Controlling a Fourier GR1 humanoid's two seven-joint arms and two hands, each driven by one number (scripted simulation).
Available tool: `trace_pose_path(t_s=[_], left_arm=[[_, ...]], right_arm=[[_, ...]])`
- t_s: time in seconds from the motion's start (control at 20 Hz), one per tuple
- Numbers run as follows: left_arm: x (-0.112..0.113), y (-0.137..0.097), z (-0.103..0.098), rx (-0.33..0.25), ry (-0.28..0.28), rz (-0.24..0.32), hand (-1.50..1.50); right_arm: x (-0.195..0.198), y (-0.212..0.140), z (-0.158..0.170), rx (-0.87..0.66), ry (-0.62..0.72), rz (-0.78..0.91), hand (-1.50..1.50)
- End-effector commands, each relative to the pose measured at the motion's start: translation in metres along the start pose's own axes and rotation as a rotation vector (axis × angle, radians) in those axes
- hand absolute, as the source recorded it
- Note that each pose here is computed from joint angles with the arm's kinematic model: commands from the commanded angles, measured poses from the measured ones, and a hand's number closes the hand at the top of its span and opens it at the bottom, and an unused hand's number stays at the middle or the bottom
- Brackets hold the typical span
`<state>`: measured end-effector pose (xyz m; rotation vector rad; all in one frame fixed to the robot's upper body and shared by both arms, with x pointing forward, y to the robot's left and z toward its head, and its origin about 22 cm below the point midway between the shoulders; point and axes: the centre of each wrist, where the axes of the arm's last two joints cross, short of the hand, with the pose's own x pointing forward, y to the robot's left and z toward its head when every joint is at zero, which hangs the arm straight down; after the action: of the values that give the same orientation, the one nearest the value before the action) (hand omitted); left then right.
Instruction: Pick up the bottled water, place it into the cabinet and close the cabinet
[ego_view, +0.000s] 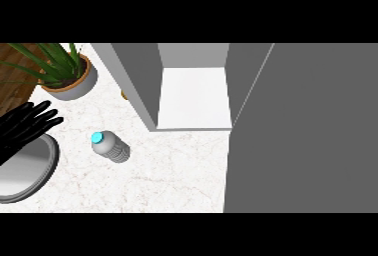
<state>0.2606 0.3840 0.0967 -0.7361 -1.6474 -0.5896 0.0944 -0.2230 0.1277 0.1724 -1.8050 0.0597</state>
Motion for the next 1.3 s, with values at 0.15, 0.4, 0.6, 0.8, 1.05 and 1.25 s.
trace_pose_path(t_s=[0.15,0.4,0.6,0.8,1.05,1.25], left_arm=[[-0.03,0.011,0.003,0.086,0.036,-0.012,-1.5],[-0.068,0.016,-0.023,0.083,0.078,-0.022,-1.5],[-0.092,0.014,-0.015,0.101,0.102,-0.02,-1.5],[-0.109,0.021,-0.028,0.113,0.121,-0.042,-1.5],[-0.145,0.01,-0.026,0.162,0.123,-0.009,-1.5],[-0.173,0.0,-0.021,0.19,0.114,-0.011,-1.5]], right_arm=[[0.02,0.003,0.027,-0.007,-0.024,0.006,-1.5],[0.037,-0.004,0.029,0.025,-0.05,0.017,-1.5],[0.024,0.007,0.04,-0.005,-0.056,0.012,-1.5],[0.032,0.005,0.039,0.007,-0.054,0.008,-1.5],[0.02,0.007,0.046,0.01,-0.053,0.012,-1.5],[0.018,0.007,0.043,0.032,-0.025,0.017,-1.5]])
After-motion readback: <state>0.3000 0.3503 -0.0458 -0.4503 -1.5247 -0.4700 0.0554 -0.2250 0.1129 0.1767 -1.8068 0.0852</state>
